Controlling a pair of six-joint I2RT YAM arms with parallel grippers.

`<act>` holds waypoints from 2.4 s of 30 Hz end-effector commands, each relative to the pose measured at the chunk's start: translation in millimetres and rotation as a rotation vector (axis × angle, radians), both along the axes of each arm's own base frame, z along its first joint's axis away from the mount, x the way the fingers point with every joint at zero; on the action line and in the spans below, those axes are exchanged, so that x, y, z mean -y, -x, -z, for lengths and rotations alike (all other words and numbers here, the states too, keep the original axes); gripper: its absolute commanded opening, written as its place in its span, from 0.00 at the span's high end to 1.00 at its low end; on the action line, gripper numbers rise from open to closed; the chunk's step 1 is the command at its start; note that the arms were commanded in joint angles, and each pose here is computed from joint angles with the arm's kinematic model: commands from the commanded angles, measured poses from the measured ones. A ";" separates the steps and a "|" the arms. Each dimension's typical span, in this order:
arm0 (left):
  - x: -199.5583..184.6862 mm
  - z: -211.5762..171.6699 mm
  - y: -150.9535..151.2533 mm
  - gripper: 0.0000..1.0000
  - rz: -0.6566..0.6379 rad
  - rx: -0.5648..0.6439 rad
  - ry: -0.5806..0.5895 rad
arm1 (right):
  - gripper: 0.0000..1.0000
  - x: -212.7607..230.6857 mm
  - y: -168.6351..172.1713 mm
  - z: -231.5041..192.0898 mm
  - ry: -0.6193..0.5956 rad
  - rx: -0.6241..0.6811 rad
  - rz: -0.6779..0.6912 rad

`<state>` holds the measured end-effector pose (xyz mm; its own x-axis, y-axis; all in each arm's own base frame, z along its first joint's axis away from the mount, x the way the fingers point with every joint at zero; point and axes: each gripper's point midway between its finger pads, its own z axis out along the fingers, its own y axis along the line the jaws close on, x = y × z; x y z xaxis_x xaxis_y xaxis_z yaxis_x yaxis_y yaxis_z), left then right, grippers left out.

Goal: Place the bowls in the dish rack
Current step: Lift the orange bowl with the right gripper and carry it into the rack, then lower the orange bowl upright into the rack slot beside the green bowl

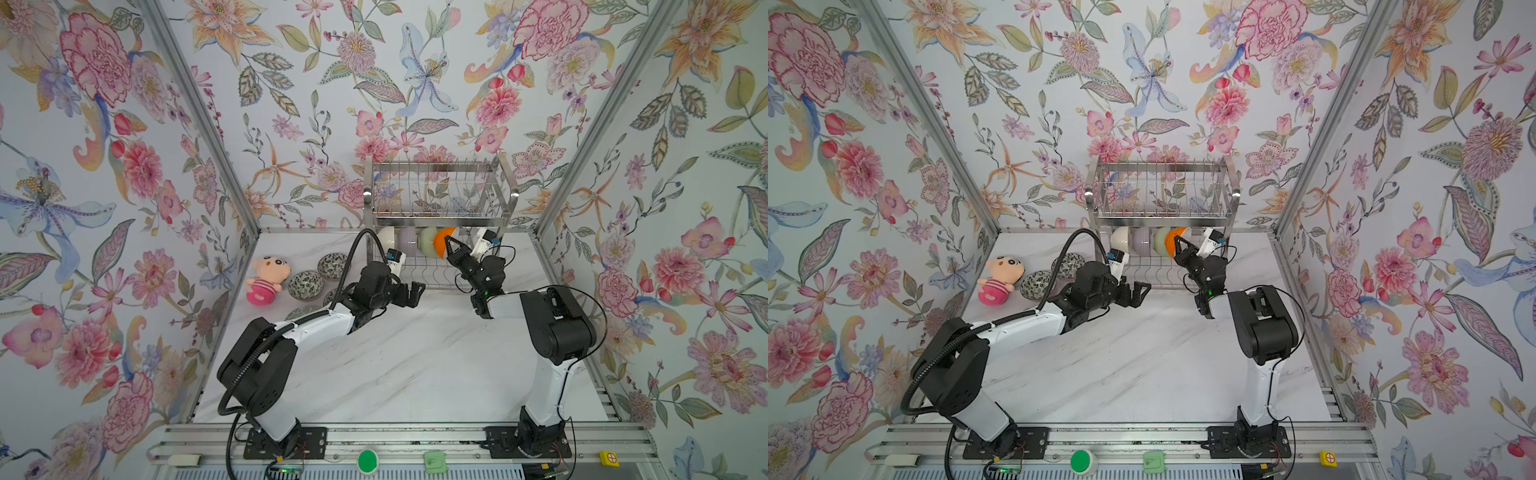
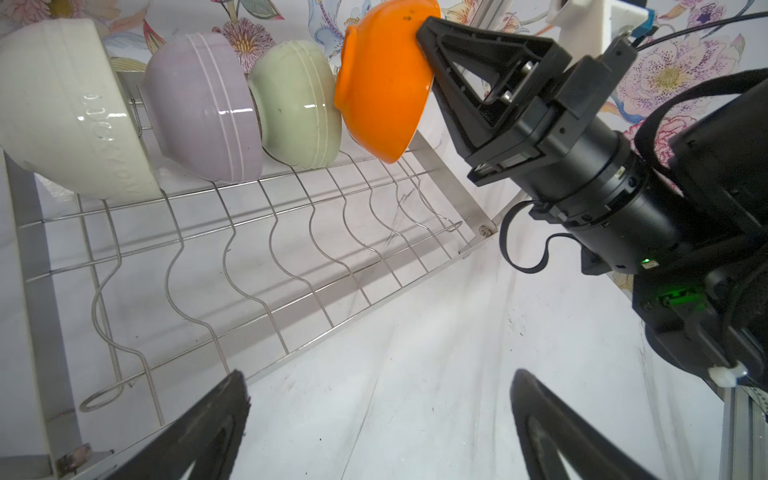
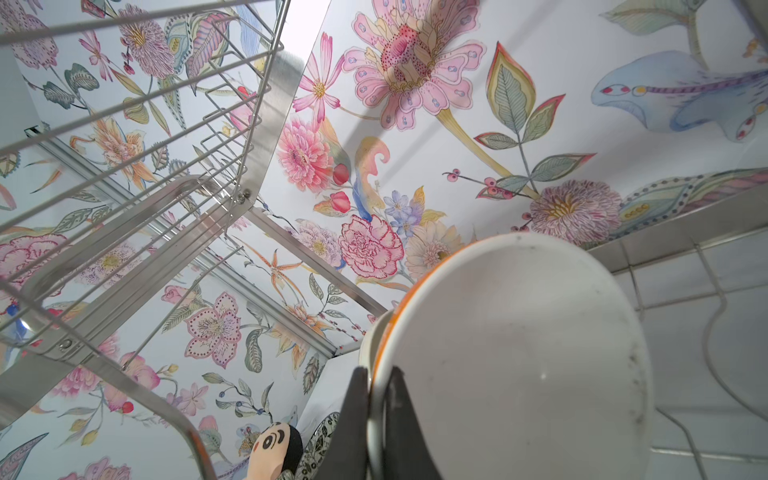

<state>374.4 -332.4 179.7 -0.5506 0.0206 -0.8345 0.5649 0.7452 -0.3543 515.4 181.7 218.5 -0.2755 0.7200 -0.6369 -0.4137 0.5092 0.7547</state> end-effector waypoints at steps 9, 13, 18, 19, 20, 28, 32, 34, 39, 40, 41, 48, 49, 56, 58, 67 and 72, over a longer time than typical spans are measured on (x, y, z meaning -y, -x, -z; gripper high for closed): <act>23.9 -5.1 -16.2 0.01 0.039 0.036 0.011 | 1.00 23.8 -8.1 -15.6 -0.076 0.071 0.129; 26.1 -6.0 -20.0 0.01 0.043 0.039 0.006 | 1.00 26.6 -5.5 -14.7 -0.082 0.078 0.163; 25.8 -5.1 -19.6 0.01 0.045 0.043 -0.005 | 1.00 24.1 -0.3 -11.4 -0.068 0.083 0.182; 25.5 -5.1 -19.3 0.01 0.046 0.044 -0.006 | 1.00 23.1 0.5 -11.3 -0.066 0.085 0.181; 25.3 -4.1 -18.9 0.01 0.046 0.042 -0.007 | 1.00 21.6 1.2 -11.6 -0.060 0.089 0.179; 18.7 -2.4 -13.4 0.01 0.045 0.045 -0.017 | 1.00 2.8 2.2 -20.4 0.021 0.118 0.176; 15.5 -3.8 -11.2 0.01 0.044 0.049 -0.017 | 1.00 -8.9 0.2 -25.9 0.069 0.135 0.183; 14.0 -4.4 -9.9 0.01 0.043 0.049 -0.017 | 1.00 -9.3 -0.8 -29.4 0.076 0.146 0.198; 9.1 -6.5 -7.8 0.01 0.038 0.055 -0.022 | 1.00 -6.1 -6.2 -36.5 0.101 0.154 0.245; 8.4 -7.4 -7.9 0.01 0.036 0.056 -0.022 | 1.00 -4.9 -7.3 -37.6 0.103 0.155 0.254; 7.8 -6.9 -7.7 0.01 0.035 0.055 -0.024 | 1.00 -3.8 -8.0 -37.7 0.103 0.153 0.264; 6.0 -7.1 -7.2 0.00 0.034 0.055 -0.027 | 1.00 -0.8 -15.4 -35.6 0.091 0.145 0.302; 6.2 -7.9 -7.5 0.01 0.034 0.057 -0.026 | 1.00 -0.9 -16.4 -34.9 0.090 0.143 0.307; 5.1 -6.9 -7.7 0.01 0.033 0.057 -0.032 | 1.00 2.1 -26.1 -27.9 0.049 0.128 0.347; 4.1 -6.5 -8.6 0.01 0.029 0.058 -0.037 | 1.00 2.9 -29.5 -24.9 0.033 0.122 0.354; -2.4 -6.8 -10.9 0.01 0.020 0.061 -0.047 | 1.00 6.4 -40.5 -12.9 0.011 0.106 0.391; -3.8 -4.2 -12.9 0.01 0.021 0.056 -0.050 | 1.00 9.3 -47.0 -5.3 -0.014 0.099 0.387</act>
<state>389.1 -335.7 178.8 -0.5141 0.0610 -0.8556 0.5897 0.7495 -0.3009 559.1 176.3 204.2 0.0252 0.7319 -0.6810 -0.2134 0.6694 0.7116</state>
